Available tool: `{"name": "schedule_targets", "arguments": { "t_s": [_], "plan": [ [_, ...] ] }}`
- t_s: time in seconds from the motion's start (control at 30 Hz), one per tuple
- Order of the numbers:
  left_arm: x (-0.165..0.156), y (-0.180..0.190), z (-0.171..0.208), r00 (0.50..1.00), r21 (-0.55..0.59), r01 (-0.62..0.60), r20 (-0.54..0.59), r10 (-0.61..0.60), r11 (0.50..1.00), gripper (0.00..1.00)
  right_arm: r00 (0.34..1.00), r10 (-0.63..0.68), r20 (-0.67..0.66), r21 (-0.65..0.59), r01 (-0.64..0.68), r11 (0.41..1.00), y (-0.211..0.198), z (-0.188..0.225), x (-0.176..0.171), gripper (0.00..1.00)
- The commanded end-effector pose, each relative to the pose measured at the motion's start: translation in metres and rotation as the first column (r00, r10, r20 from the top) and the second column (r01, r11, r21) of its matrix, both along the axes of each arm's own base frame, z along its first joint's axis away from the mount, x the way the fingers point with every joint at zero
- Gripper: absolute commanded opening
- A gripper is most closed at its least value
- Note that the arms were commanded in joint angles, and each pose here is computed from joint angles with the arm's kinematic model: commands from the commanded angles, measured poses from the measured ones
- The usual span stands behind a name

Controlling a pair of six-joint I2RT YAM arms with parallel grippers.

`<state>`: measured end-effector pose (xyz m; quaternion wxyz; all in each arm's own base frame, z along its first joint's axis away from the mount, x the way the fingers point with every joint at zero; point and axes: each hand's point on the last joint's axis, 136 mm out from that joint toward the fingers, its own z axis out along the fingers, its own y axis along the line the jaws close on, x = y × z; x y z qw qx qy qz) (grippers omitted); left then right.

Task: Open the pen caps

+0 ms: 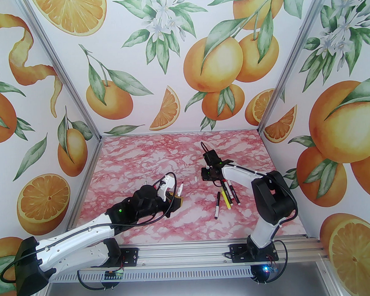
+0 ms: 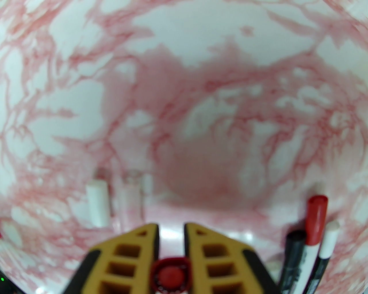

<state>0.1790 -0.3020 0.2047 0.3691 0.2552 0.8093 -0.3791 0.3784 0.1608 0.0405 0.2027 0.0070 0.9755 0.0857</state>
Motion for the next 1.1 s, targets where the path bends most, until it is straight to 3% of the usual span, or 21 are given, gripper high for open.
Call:
{"name": "schedule_targets", "arguments": {
  "t_s": [0.0, 0.57, 1.07],
  "plan": [
    [0.001, -0.005, 0.008, 1.000, -0.023, 0.019, 0.014, -0.018, 1.000, 0.01, 1.000, -0.001, 0.029, 0.015, 0.000, 1.000, 0.004, 0.003, 0.015, 0.18],
    [0.000, -0.009, 0.001, 1.000, -0.040, 0.019, -0.012, -0.019, 0.999, 0.01, 1.000, -0.001, -0.019, 0.021, 0.002, 1.000, 0.003, -0.019, 0.019, 0.21],
    [-0.001, -0.010, 0.002, 1.000, -0.056, 0.019, -0.022, -0.020, 0.998, 0.01, 1.000, -0.001, -0.026, 0.018, 0.001, 1.000, 0.003, -0.023, 0.019, 0.29]
  ]
}}
